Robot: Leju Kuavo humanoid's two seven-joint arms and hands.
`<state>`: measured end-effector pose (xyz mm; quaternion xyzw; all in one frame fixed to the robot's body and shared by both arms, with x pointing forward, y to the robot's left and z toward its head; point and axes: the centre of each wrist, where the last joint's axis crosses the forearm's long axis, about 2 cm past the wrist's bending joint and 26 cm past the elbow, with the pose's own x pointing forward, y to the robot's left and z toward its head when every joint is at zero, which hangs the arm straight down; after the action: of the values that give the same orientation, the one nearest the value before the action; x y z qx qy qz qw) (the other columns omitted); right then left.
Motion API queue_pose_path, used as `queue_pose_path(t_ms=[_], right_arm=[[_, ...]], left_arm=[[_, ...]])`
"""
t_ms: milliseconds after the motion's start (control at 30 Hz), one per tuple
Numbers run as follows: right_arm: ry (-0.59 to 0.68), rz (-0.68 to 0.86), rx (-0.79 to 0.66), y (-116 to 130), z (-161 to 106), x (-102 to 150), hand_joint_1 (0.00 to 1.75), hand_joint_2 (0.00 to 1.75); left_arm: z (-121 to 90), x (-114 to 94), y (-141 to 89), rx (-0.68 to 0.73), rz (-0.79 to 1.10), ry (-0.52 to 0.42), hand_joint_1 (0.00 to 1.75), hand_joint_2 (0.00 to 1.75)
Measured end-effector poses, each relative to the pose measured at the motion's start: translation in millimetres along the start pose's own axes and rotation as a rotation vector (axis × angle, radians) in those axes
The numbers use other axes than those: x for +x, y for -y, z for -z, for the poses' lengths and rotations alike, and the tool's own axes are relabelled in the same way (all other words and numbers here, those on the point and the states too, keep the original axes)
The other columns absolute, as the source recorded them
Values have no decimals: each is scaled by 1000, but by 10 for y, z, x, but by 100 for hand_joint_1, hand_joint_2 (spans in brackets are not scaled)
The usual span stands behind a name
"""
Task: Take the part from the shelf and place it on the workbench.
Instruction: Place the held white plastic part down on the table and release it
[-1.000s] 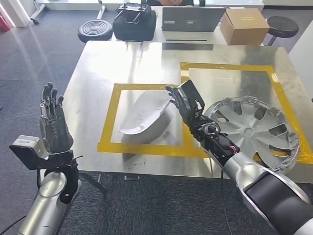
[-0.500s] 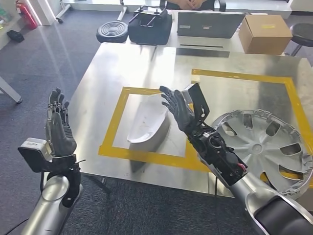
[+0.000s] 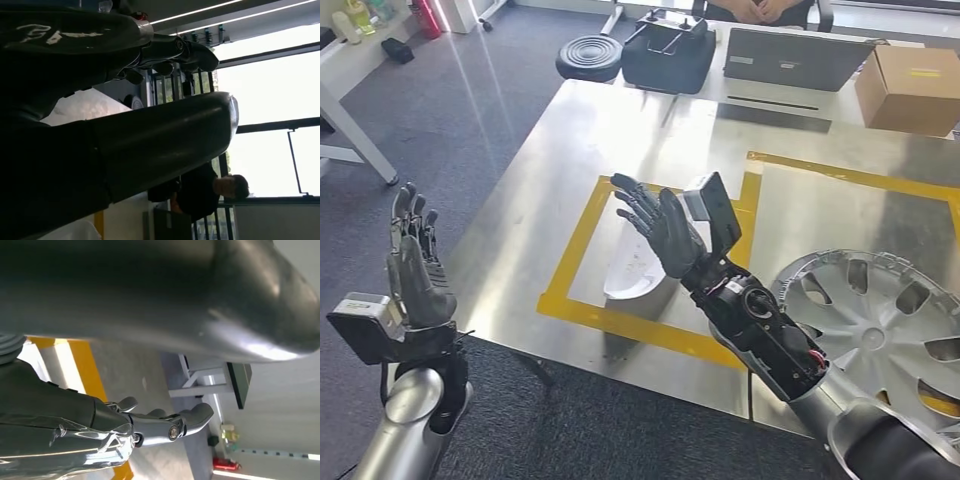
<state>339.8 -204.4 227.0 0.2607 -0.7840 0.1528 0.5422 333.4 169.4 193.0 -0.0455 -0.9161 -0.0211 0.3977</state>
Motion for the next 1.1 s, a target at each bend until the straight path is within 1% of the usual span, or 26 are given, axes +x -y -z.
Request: queue_pose_path(t_ms=[133, 433, 567, 667, 800, 1100], right_arm=[[28, -9, 18, -20, -9, 91, 0, 0], [47, -11, 42, -37, -57, 172, 0, 0], [75, -7, 75, -86, -58, 235, 0, 0], [103, -9, 96, -122, -52, 316, 0, 0], [130, -14, 116, -157, -63, 404, 0, 0], [170, -25, 140, -190, -78, 537, 0, 0]], left_arm=[[16, 18, 4, 0, 0, 6, 0, 0], [4, 19, 14, -1, -3, -1, 0, 0], [-13, 39, 7, 4, 19, 25, 0, 0], [11, 81, 4, 3, 33, 51, 0, 0], [-8, 102, 6, 1, 29, 51, 0, 0], [43, 168, 11, 1, 18, 76, 0, 0]])
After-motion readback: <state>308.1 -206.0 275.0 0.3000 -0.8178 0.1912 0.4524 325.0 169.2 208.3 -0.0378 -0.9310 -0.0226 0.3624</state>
